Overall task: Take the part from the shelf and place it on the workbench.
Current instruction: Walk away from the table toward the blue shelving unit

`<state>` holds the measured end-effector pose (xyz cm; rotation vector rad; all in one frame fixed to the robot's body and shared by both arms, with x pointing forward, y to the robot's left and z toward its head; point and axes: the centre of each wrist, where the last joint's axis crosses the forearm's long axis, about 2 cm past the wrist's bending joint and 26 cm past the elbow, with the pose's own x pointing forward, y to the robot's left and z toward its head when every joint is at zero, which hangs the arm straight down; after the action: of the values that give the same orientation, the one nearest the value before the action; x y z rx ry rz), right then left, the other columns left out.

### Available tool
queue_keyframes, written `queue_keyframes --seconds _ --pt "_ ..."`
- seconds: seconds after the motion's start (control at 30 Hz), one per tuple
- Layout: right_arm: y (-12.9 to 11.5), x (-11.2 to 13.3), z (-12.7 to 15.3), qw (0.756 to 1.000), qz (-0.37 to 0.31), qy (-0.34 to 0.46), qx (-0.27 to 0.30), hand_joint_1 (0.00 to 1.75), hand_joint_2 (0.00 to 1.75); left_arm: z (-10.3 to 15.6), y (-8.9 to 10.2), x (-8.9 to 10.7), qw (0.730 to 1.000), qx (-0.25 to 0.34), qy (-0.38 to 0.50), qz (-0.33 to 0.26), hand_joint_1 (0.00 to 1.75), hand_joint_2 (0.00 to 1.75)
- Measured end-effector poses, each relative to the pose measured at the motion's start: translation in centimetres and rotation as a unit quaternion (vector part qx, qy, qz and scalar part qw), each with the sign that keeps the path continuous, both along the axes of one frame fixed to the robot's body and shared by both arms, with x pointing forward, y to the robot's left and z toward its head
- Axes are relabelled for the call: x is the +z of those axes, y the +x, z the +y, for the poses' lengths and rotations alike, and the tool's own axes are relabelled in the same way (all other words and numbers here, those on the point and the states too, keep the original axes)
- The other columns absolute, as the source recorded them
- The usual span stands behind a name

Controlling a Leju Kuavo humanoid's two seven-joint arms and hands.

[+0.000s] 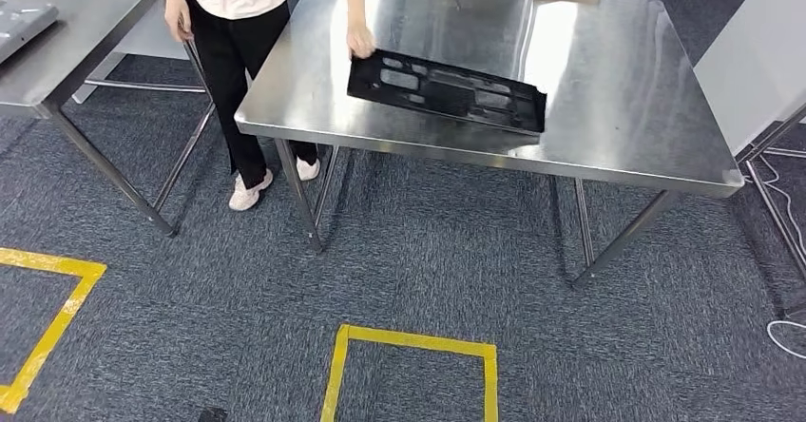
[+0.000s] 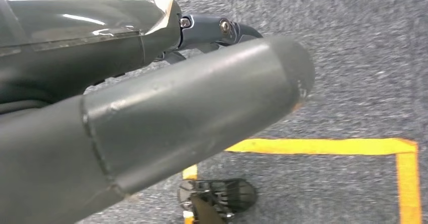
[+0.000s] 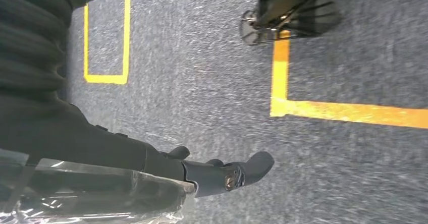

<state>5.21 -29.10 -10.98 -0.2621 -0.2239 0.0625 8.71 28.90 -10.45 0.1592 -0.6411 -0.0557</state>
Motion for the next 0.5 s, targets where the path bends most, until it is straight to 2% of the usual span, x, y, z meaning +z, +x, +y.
queue_keyframes --seconds 0.5 --pt "0.19 0.03 0.18 1.000 0.001 -0.002 0.018 0.00 1.75 -0.06 -0.26 -0.05 1.000 0.003 0.000 0.001 0.00 0.00"
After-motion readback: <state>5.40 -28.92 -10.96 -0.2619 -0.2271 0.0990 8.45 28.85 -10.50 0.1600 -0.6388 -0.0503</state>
